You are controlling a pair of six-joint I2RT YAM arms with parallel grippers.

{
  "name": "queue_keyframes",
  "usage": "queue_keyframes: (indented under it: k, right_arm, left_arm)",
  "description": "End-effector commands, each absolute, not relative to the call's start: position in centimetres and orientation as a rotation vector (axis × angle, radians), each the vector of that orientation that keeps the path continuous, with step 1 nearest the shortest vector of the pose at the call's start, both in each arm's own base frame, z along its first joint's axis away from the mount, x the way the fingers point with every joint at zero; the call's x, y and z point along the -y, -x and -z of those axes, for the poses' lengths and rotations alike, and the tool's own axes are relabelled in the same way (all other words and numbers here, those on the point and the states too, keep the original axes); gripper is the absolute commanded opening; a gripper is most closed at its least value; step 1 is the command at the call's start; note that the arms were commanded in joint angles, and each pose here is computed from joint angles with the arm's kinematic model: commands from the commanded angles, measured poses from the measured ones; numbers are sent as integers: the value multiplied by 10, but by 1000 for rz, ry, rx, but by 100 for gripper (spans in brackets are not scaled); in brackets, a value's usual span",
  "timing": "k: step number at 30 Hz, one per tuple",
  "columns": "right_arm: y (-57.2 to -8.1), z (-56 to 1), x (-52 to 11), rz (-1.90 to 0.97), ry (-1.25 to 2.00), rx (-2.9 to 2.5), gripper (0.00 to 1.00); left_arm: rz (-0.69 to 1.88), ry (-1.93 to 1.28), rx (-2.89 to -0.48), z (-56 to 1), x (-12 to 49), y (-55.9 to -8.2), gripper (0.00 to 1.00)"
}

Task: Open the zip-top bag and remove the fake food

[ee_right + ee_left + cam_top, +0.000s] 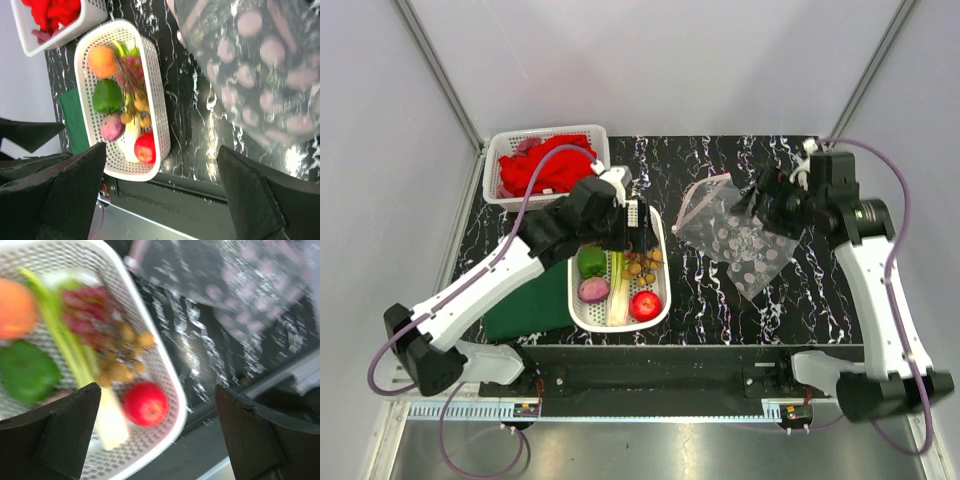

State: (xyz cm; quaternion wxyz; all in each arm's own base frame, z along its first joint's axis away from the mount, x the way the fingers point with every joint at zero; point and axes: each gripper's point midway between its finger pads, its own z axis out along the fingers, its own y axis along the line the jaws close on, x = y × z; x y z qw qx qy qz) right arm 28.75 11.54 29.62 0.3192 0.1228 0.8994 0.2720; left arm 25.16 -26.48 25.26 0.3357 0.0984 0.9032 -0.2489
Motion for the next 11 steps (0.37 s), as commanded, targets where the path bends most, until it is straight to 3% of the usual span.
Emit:
queue_keyframes:
  k: [1, 5, 11]
  right_arm:
    - [-247, -280, -109, -707, -366, -2372, 100]
    - [-193, -292, -112, -793, -274, -2272, 100]
    - [-126, -314, -122, -1000, -298, -2101, 99]
  left_arm:
    - [1062, -152, -2254, -279, 295, -208, 99]
    - [1406, -33, -1972, -322, 304, -179, 99]
    - [1665, 80, -1725, -369, 268, -136, 99]
